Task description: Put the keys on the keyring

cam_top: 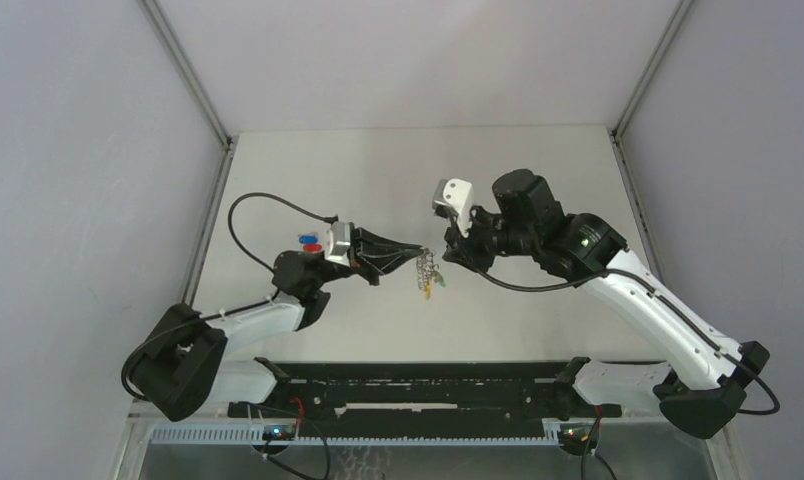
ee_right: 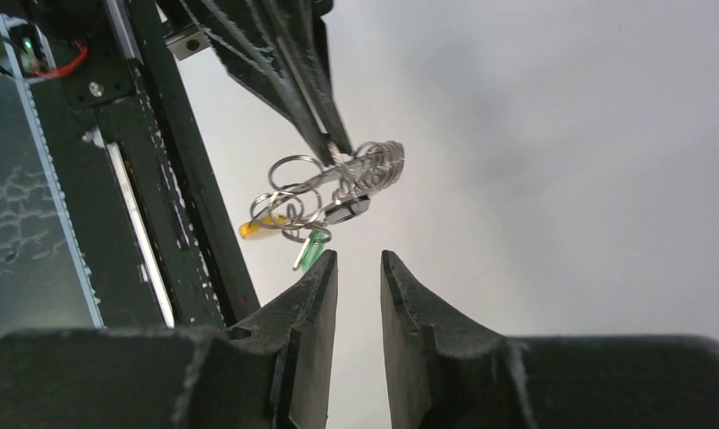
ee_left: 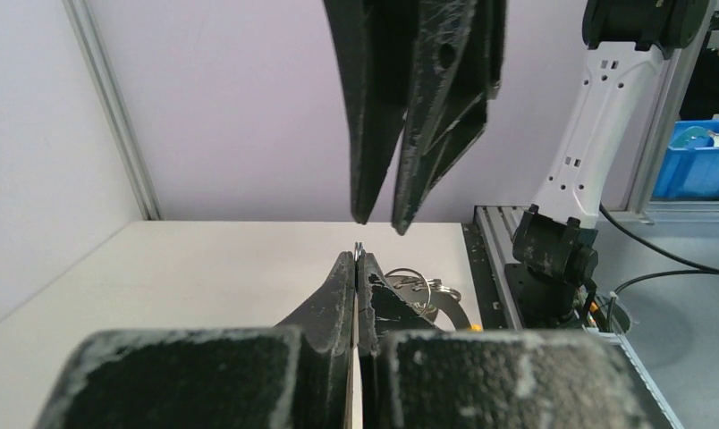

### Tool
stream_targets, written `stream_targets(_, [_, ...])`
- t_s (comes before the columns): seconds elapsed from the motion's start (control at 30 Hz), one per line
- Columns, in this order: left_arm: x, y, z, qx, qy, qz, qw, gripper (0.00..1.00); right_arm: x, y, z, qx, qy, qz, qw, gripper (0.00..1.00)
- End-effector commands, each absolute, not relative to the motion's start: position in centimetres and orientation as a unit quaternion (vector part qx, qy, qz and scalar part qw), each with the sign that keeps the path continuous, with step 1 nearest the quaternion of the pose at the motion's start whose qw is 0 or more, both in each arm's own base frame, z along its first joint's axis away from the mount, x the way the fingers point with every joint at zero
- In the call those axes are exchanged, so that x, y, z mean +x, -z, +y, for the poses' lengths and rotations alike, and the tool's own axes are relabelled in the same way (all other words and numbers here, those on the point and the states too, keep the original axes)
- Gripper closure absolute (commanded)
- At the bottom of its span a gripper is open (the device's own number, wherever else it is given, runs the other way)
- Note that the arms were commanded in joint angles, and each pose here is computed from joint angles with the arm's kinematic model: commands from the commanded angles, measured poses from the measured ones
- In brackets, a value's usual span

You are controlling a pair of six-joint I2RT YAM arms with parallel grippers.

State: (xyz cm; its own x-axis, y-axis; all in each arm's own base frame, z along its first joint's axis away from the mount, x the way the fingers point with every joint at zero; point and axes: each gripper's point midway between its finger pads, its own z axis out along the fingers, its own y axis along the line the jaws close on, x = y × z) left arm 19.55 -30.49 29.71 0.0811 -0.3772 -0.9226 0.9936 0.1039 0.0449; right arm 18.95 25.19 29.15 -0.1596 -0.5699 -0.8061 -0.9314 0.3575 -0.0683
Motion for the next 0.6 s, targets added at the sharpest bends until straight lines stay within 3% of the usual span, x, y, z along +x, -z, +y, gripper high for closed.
stream_targets(0.0, [18.7, -32.8, -29.6, 0.382, 0.532, 0.348, 0.671, 1.00, 19.0, -32.7, 26.6, -0.515, -0.313, 0.660, 0.449, 0.75])
stream_targets(0.3, [18.2, -33.4, -29.4, 0.385, 0.531, 0.337, 0.675, 1.00, 19.0, -32.6, 27.3, -0.522, -0.363, 0.638, 0.435, 0.74])
stream_targets(0.57, [17.6, -34.2, -29.0, 0.387, 0.529, 0.324, 0.682, 1.00, 19.5, -31.8, 27.6, -0.518, -0.383, 0.643, 0.415, 0.80])
